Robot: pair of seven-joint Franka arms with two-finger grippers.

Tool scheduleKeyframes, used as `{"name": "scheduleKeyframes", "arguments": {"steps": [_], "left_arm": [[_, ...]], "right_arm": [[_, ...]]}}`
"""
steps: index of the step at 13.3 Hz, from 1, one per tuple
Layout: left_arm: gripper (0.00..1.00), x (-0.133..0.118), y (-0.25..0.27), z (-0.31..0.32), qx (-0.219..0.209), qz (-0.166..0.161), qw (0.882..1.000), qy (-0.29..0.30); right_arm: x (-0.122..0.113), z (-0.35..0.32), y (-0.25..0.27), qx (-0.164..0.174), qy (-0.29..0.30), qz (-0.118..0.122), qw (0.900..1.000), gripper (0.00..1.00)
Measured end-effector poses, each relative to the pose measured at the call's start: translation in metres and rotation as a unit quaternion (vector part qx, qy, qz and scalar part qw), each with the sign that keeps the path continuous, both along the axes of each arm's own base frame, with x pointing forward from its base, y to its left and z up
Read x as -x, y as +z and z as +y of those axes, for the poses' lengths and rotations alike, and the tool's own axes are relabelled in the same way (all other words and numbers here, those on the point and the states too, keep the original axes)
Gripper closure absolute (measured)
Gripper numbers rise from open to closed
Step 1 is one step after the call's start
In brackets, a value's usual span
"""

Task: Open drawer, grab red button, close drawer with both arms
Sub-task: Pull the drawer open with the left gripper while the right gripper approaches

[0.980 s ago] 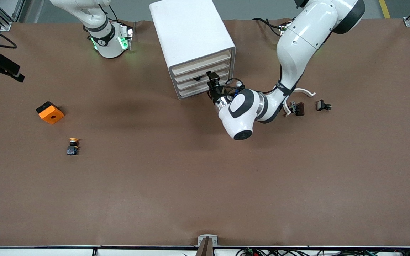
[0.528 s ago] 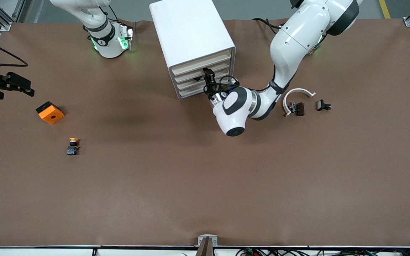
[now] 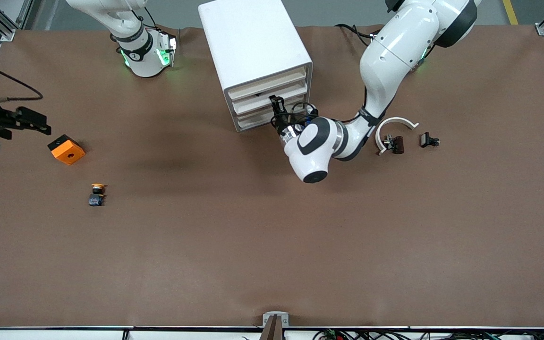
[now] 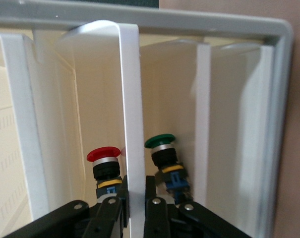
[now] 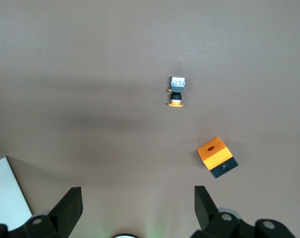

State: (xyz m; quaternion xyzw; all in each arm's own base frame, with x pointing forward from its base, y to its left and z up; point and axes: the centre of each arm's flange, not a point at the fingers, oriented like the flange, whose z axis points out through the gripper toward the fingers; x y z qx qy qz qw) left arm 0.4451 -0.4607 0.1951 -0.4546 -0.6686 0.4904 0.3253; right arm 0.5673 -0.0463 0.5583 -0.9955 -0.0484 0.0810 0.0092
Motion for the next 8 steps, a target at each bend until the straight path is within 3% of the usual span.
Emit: {"name": "scheduleKeyframes", "arguments": {"steps": [5, 8], "left_arm": [[0.86, -0.054, 0.015, 0.032, 0.005, -0.035, 0.999, 0.041], [0.86, -0.072, 0.019, 0.044, 0.007, -0.048, 0.997, 0.060]], "right_arm": [[-0.009, -0.011, -0.013, 0.001, -0.012, 0.007, 1.000, 0.00], [-0.011, -0.002, -0.012, -0.017, -0.059, 0.003, 0.998, 0.00]]}}
